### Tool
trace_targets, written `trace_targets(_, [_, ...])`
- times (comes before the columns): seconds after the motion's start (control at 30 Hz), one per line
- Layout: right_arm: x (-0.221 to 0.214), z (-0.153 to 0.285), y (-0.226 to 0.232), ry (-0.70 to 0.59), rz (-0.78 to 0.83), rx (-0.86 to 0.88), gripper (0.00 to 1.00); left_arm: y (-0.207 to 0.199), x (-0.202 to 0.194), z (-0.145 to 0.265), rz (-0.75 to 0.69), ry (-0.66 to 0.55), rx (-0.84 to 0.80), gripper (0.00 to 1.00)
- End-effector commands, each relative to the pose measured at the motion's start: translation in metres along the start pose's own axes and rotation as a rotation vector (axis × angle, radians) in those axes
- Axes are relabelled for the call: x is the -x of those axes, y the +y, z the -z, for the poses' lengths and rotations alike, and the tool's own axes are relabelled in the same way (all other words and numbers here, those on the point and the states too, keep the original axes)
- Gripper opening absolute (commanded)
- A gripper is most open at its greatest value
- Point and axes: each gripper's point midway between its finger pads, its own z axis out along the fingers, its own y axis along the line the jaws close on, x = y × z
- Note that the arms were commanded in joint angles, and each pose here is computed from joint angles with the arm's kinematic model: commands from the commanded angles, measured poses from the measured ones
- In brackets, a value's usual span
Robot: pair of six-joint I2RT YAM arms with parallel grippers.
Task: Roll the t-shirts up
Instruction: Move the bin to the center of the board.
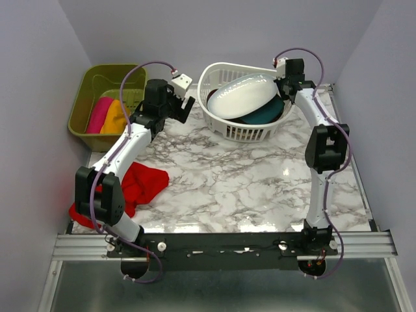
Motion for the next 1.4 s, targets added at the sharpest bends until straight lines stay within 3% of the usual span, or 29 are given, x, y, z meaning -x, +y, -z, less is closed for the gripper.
trace_targets(0.0, [-0.031, -0.032, -0.054, 0.136, -0.008, -0.193, 0.01, -0.037, -0.035, -0.034, 0.022, 0.067, -0.2, 0.77])
trace_targets(0.03, [-0.032, -0.034, -0.06, 0.14, -0.02, -0.208, 0.01, -0.036, -0.033, -0.041, 0.036, 0.067, -0.204, 0.73])
trace_targets(0.07, [-0.028, -0.033, -0.069, 0.13, -0.034, -0.227, 0.01, -0.041, -0.047, -0.055, 0.052, 0.101, -0.223, 0.62])
trace_targets(0.13, [-0.035, -0.037, -0.078, 0.138, -0.044, -0.245, 0.01, -0.045, -0.041, -0.069, 0.064, 0.08, -0.259, 0.52])
trace_targets(0.17, [-0.039, -0.038, -0.077, 0.149, -0.033, -0.248, 0.01, -0.05, -0.052, -0.082, 0.072, 0.097, -0.282, 0.42])
trace_targets(0.3, [-0.06, -0.037, -0.103, 0.187, -0.048, -0.294, 0.01, -0.06, -0.044, -0.112, 0.073, 0.068, -0.341, 0.28])
trace_targets(0.57, [-0.077, -0.029, -0.17, 0.205, -0.032, -0.427, 0.01, -0.114, -0.015, -0.122, -0.001, -0.028, -0.551, 0.27])
trace_targets(0.73, [-0.092, -0.031, -0.226, 0.196, -0.017, -0.544, 0.01, -0.145, -0.003, -0.125, -0.065, -0.097, -0.588, 0.27])
trace_targets(0.87, [-0.082, -0.031, -0.266, 0.144, 0.069, -0.659, 0.01, -0.142, 0.007, -0.123, -0.044, -0.099, -0.562, 0.27])
trace_targets(1.1, [-0.047, -0.036, -0.307, -0.018, 0.222, -0.889, 0.01, -0.125, -0.01, -0.099, -0.066, 0.035, -0.528, 0.29])
trace_targets(1.2, [-0.054, -0.041, -0.316, -0.004, 0.32, -0.971, 0.01, -0.117, -0.013, -0.085, -0.071, 0.078, -0.51, 0.3])
trace_targets(1.37, [-0.098, -0.036, -0.346, 0.089, 0.288, -1.026, 0.01, -0.107, -0.012, -0.065, -0.055, 0.097, -0.472, 0.31])
